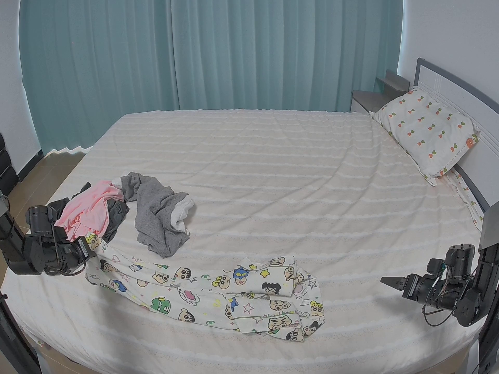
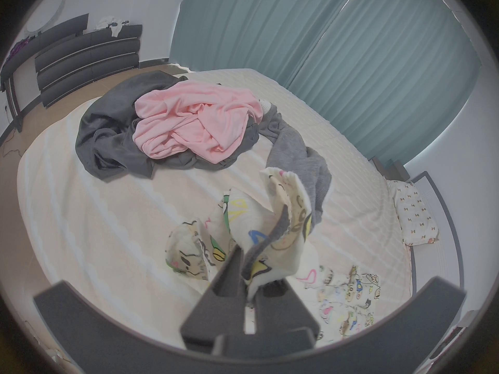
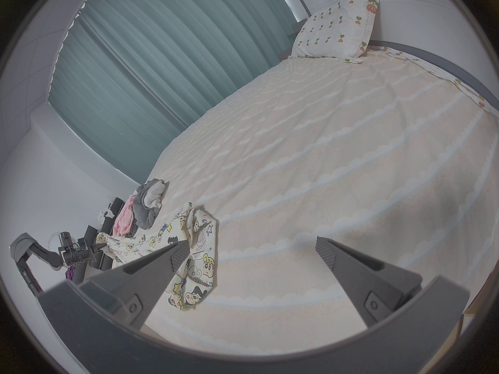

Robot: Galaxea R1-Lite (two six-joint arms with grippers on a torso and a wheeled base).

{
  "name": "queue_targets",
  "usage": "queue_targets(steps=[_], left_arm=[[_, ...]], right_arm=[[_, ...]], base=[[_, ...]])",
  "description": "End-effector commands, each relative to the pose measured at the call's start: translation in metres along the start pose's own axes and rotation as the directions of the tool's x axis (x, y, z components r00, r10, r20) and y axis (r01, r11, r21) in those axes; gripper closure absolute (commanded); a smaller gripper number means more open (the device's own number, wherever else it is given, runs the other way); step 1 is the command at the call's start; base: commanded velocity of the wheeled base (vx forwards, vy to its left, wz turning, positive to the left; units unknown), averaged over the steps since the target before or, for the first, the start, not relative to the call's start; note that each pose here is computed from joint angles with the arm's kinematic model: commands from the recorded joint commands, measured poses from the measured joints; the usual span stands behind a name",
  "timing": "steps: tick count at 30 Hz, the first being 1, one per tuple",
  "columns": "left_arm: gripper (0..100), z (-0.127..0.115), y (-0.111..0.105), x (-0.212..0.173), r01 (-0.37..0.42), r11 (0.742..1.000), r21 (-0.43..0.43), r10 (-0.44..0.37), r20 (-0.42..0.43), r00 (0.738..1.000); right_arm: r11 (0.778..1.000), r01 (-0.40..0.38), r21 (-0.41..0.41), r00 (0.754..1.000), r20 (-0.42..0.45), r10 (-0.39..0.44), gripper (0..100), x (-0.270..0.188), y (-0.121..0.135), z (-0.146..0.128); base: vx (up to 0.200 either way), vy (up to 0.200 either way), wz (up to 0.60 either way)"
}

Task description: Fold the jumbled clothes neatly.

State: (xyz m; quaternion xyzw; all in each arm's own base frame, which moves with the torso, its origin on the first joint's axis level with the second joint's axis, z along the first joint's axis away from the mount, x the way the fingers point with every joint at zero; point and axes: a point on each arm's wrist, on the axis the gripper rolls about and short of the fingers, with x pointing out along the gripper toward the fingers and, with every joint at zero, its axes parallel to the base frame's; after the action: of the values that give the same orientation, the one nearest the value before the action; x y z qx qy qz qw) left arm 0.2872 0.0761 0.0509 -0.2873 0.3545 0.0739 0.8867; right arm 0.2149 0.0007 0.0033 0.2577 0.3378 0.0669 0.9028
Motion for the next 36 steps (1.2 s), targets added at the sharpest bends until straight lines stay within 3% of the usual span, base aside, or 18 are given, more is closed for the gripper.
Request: queue_targets(steps=[1, 2, 3, 4, 6, 11, 17, 33, 34, 36], left_arm=[[100, -0.029, -0.107, -0.032, 0.154, 0.984, 0.088, -0.152, -0.029, 0.988], [100, -0.039, -0.126, -0.032, 0.168, 0.98, 0.103, -0.165, -0.034, 0.986], [100, -0.042, -0.131, -0.032, 0.171, 0.979, 0.108, -0.168, -0.036, 0.985], [100, -0.057, -0.163, -0.034, 0.2, 0.97, 0.141, -0.198, -0.027, 0.98], [100, -0.079, -0.196, -0.027, 0.23, 0.956, 0.184, -0.226, -0.045, 0.973], [100, -0.122, -0.241, -0.021, 0.296, 0.917, 0.267, -0.279, -0.103, 0.955], [100, -0.155, -0.265, -0.016, 0.341, 0.892, 0.297, -0.307, -0.156, 0.939], [100, -0.18, -0.293, -0.028, 0.436, 0.845, 0.309, -0.389, -0.204, 0.898], [0, -0.181, -0.295, -0.027, 0.439, 0.844, 0.309, -0.392, -0.205, 0.897], [0, -0.182, -0.298, -0.026, 0.444, 0.843, 0.303, -0.397, -0.206, 0.894]], right_arm=[[1.0, 0.003, 0.003, 1.0, -0.013, -0.003, 0, -0.003, 0.0, -0.003], [1.0, 0.004, 0.004, 1.0, -0.014, -0.004, 0, -0.002, 0.0, -0.003], [1.0, 0.004, 0.004, 1.0, -0.014, -0.004, 0, -0.002, 0.0, -0.003], [1.0, 0.004, 0.004, 1.0, -0.014, -0.004, 0, -0.002, 0.0, -0.003], [1.0, 0.004, 0.004, 1.0, -0.014, -0.004, 0, -0.002, 0.0, -0.003], [1.0, 0.003, 0.004, 1.0, -0.016, -0.003, 0, -0.002, 0.0, -0.003], [1.0, 0.004, 0.004, 1.0, -0.018, -0.004, 0, -0.002, 0.0, -0.004], [1.0, 0.001, 0.001, 1.0, -0.02, -0.001, 0, -0.002, 0.001, -0.004], [1.0, 0.001, 0.001, 1.0, -0.02, -0.001, 0, -0.002, 0.001, -0.004], [1.0, 0.001, 0.001, 1.0, -0.02, -0.001, 0, -0.002, 0.001, -0.004]], base=[[0.0, 0.0, 0.0], [0.0, 0.0, 0.0], [0.0, 0.0, 0.0], [0.0, 0.0, 0.0], [0.0, 0.0, 0.0], [0.0, 0.0, 0.0], [0.0, 0.0, 0.0], [0.0, 0.0, 0.0], [0.0, 0.0, 0.0], [0.0, 0.0, 0.0]])
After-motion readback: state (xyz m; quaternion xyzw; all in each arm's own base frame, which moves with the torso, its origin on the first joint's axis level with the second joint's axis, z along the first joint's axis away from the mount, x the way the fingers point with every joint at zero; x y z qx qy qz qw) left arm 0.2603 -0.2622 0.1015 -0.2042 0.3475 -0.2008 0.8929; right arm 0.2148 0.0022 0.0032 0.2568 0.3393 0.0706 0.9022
